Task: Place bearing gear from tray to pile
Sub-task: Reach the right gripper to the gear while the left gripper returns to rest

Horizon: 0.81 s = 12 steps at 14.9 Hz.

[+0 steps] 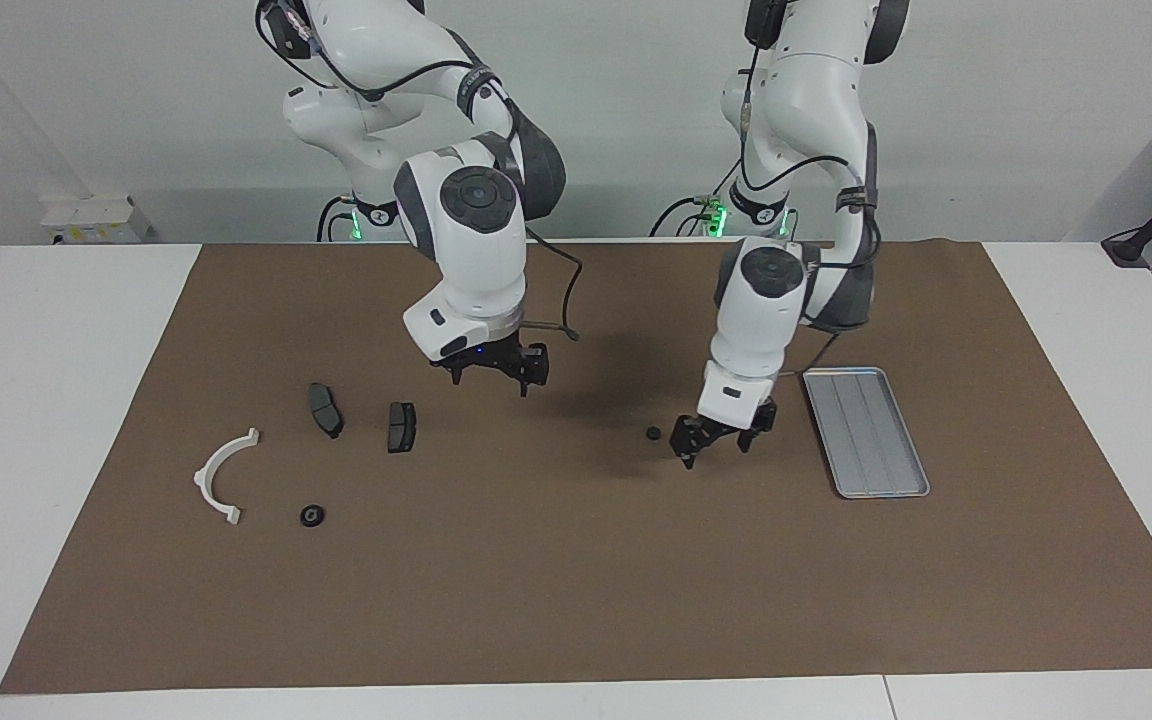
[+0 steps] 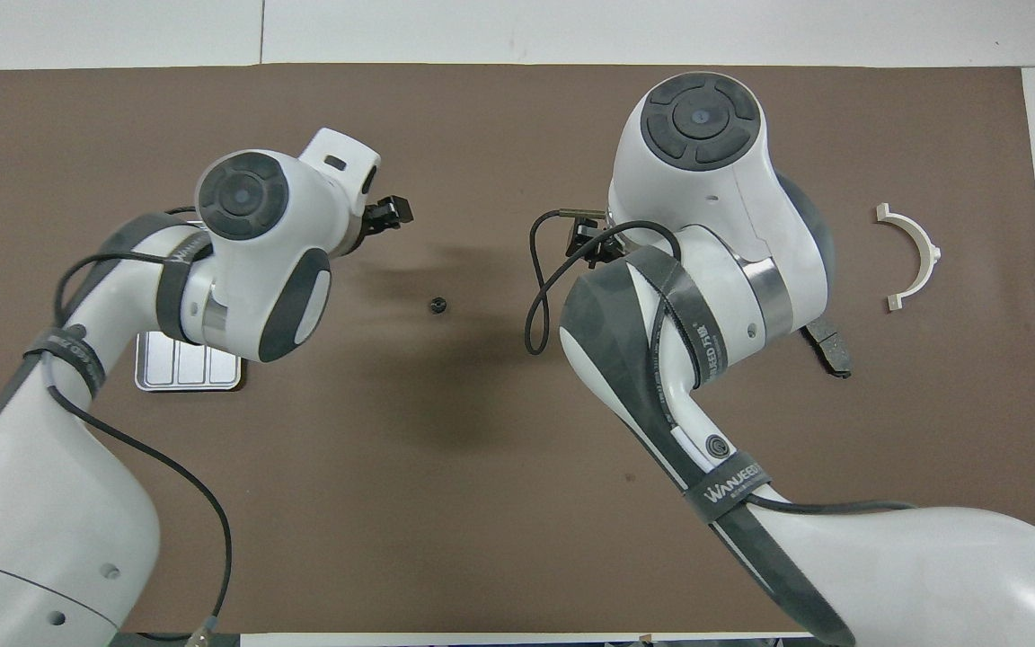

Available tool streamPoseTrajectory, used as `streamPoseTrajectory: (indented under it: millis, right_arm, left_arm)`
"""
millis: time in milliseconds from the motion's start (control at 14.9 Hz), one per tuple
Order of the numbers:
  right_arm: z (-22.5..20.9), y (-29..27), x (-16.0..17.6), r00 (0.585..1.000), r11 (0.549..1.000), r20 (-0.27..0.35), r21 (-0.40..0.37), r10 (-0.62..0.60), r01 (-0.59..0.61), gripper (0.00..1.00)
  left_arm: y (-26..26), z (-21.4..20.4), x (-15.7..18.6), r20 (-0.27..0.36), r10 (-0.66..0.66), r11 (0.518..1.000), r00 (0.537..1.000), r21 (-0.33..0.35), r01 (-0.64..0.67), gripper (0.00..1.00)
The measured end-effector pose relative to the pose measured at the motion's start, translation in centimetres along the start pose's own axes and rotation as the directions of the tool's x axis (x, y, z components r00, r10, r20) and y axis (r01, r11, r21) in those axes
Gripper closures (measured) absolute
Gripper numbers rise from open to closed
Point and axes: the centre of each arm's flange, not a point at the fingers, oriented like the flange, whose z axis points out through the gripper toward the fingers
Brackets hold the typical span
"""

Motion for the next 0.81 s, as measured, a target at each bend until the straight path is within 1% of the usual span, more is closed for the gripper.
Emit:
streamPoseTrajectory:
  millis: [134, 269, 403, 471, 538, 605, 672, 739, 807]
  right_arm:
    - [0.0, -0.1, 0.0, 1.0, 1.0, -0.002, 0.006, 0.02, -0.02, 0.0]
    - [-0.1, -2.1, -0.9, 0.997, 0.997, -0.025, 0.033, 0.067, -0.066, 0.0]
    - [0.7, -5.6, -2.8, 0.992, 0.991, -0.041, 0.055, 0.122, -0.12, 0.0]
    - [1.9, -7.5, -3.9, 0.988, 0.987, -0.036, 0.052, 0.153, -0.151, 0.0]
    - [3.3, -9.5, -4.8, 0.982, 0.982, -0.03, 0.048, 0.185, -0.184, 0.0]
    - [4.5, -11.7, -5.5, 0.975, 0.975, -0.026, 0.046, 0.219, -0.217, 0.0]
    - [5.7, -14.0, -6.0, 0.968, 0.968, -0.025, 0.048, 0.249, -0.247, 0.0]
    - [6.7, -16.0, -6.1, 0.962, 0.961, -0.026, 0.054, 0.273, -0.271, 0.0]
    - [7.7, -17.6, -5.9, 0.957, 0.956, -0.027, 0.061, 0.289, -0.287, 0.0]
  left_arm:
    - [-4.9, -3.5, 4.8, -0.079, -0.011, 1.0, 0.997, 0.01, 0.012, 0.0]
    - [-10.6, -8.3, 9.0, -0.171, -0.019, 0.999, 0.985, 0.033, 0.025, 0.0]
    - [-16.2, -13.3, 11.5, -0.239, -0.007, 0.999, 0.971, 0.046, 0.018, 0.0]
    - [-18.8, -15.5, 12.1, -0.258, 0.01, 0.998, 0.966, 0.06, 0.006, 0.0]
    - [-20.9, -17.3, 12.3, -0.258, 0.035, 0.997, 0.966, 0.08, -0.015, 0.0]
    - [-22.7, -18.6, 12.0, -0.228, 0.07, 0.993, 0.971, 0.106, -0.046, 0.0]
    - [-24.1, -19.8, 11.5, -0.171, 0.112, 0.987, 0.979, 0.131, -0.09, 0.0]
    - [-25.1, -21.2, 10.8, -0.103, 0.143, 0.982, 0.984, 0.14, -0.128, 0.0]
    - [-25.6, -22.7, 9.9, -0.032, 0.159, 0.979, 0.987, 0.135, -0.154, 0.0]
